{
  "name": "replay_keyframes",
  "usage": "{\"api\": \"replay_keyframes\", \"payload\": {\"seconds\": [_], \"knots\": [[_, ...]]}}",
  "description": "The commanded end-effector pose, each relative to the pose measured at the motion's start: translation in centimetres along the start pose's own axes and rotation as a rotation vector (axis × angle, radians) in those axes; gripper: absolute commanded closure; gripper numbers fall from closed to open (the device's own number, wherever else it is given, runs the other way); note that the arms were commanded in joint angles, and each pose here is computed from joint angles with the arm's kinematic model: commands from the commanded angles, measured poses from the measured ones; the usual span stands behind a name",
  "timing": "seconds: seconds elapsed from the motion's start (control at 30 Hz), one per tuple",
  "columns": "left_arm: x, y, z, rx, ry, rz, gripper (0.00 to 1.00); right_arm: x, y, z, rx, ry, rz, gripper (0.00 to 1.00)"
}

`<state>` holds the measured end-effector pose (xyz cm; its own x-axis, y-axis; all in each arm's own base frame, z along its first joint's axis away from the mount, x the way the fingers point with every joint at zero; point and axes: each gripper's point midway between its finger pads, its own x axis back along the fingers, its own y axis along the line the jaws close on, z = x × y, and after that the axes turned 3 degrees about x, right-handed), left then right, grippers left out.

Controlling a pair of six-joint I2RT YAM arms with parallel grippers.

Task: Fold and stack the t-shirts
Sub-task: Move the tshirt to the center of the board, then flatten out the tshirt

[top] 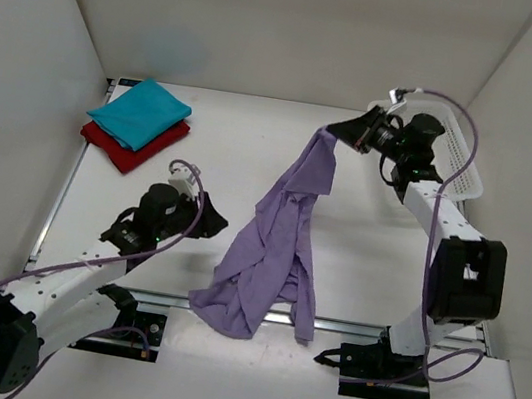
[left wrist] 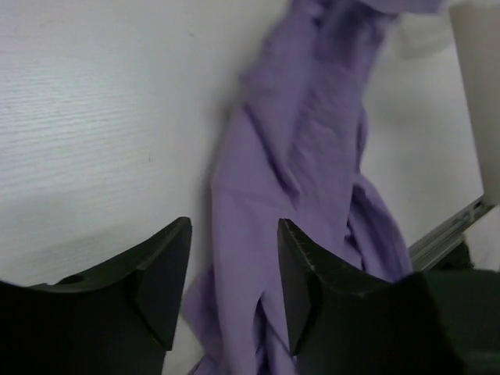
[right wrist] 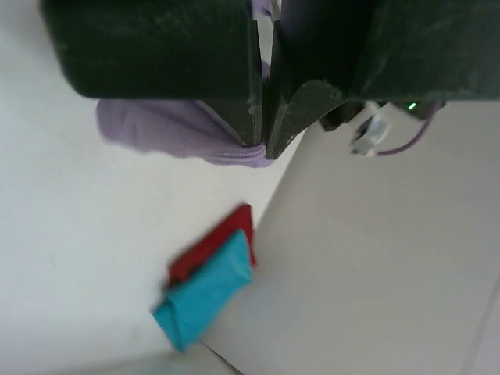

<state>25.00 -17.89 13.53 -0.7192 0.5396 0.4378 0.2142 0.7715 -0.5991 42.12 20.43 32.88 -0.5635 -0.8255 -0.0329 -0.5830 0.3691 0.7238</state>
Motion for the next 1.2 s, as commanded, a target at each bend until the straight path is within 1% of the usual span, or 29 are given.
{"api": "replay_keyframes", "payload": {"seconds": [0.0,0.1,0.17,0.23,0.27,0.33,0.37,0.43,0.5,0.53,0.57,0.6,0.67,0.73,0.77,0.8,0.83,0.87,0.9,0.93,0.97,1.0,1.03,1.07,1.1,1.13,1.17], "knots": [[-0.1,0.8,3.6,-0.111,0.066,-0.059,0.39,-0.4,-1.4,-0.7,0.047,-0.069,0.008,1.0],[-0.7,1.9,6.8,-0.16,0.162,-0.104,0.38,-0.3,-3.5,0.1,0.023,-0.083,0.08,1.0],[-1.0,1.9,8.4,-0.179,0.218,-0.091,0.37,-0.4,-3.1,-0.1,0.06,-0.077,0.086,1.0],[-1.4,2.1,9.3,-0.2,0.235,-0.095,0.31,0.2,-3.6,-0.4,0.067,-0.088,0.113,1.0],[-1.6,2.4,9.5,-0.215,0.236,-0.123,0.32,0.4,-3.4,-0.2,0.075,-0.087,0.115,1.0],[-1.8,2.9,9.0,-0.224,0.212,-0.166,0.35,1.0,-3.0,-0.4,0.082,-0.102,0.109,1.0],[-1.9,3.0,8.2,-0.19,0.181,-0.162,0.36,1.3,-3.5,-0.1,0.076,-0.097,0.112,1.0],[-1.5,3.4,7.7,-0.15,0.136,-0.148,0.34,2.0,-3.6,0.2,0.063,-0.093,0.109,0.99],[-1.0,3.4,6.1,-0.129,0.061,-0.152,0.33,2.5,-4.2,0.8,0.046,-0.094,0.119,1.0],[-0.7,4.2,5.7,-0.122,0.043,-0.186,0.32,2.7,-4.4,0.9,0.045,-0.105,0.128,1.0],[-0.3,5.1,5.3,-0.115,0.031,-0.218,0.31,2.8,-5.8,1.2,0.016,-0.105,0.172,1.0],[0.0,5.0,4.9,-0.103,0.014,-0.208,0.32,2.4,-5.7,0.7,0.029,-0.108,0.18,1.0],[0.1,5.9,3.9,-0.058,0.02,-0.208,0.34,0.8,-8.7,0.6,-0.021,-0.057,0.259,1.0],[-0.1,5.8,3.0,-0.045,0.042,-0.209,0.35,-2.6,-8.0,-3.3,0.05,-0.025,0.259,1.0],[-0.1,5.4,1.4,-0.061,0.018,-0.214,0.35,-3.4,-10.2,-2.0,-0.012,0.043,0.31,1.0],[-0.4,5.2,0.8,-0.073,0.04,-0.224,0.35,-4.6,-9.5,-4.0,0.028,0.038,0.328,1.0],[-0.7,5.1,0.5,-0.079,0.061,-0.231,0.36,-5.9,-6.9,-6.6,0.13,0.001,0.297,1.0],[-1.0,4.2,-0.8,-0.086,0.055,-0.215,0.37,-6.4,-7.8,-6.8,0.127,0.006,0.349,1.0],[-1.3,3.7,-1.1,-0.083,0.068,-0.2,0.37,-7.0,-5.3,-9.5,0.219,-0.04,0.366,1.0],[-1.5,3.9,-1.3,-0.085,0.07,-0.208,0.38,-7.7,-3.7,-12.1,0.296,-0.087,0.364,1.0],[-1.6,3.8,-1.7,-0.055,0.058,-0.196,0.38,-8.0,-5.3,-11.8,0.287,-0.06,0.41,1.0],[-1.6,3.9,-1.8,-0.027,0.045,-0.182,0.38,-7.5,-2.8,-14.2,0.322,-0.097,0.384,0.99],[-1.6,3.8,-1.9,-0.02,0.034,-0.167,0.38,-7.5,-3.7,-14.7,0.303,-0.101,0.384,0.96],[-1.5,4.6,-1.9,0.018,0.02,-0.179,0.38,-7.4,-3.3,-14.4,0.289,-0.083,0.344,0.88],[-1.4,4.8,-1.8,0.027,0.016,-0.175,0.38,-6.6,-4.5,-13.7,0.238,-0.063,0.35,0.73],[-1.4,4.9,-1.7,0.026,0.013,-0.179,0.38,-6.4,-6.4,-12.1,0.223,-0.022,0.376,0.62],[-1.4,5.0,-1.2,0.023,0.028,-0.18,0.38,-5.6,-6.8,-12.0,0.222,-0.026,0.413,0.39]]}}
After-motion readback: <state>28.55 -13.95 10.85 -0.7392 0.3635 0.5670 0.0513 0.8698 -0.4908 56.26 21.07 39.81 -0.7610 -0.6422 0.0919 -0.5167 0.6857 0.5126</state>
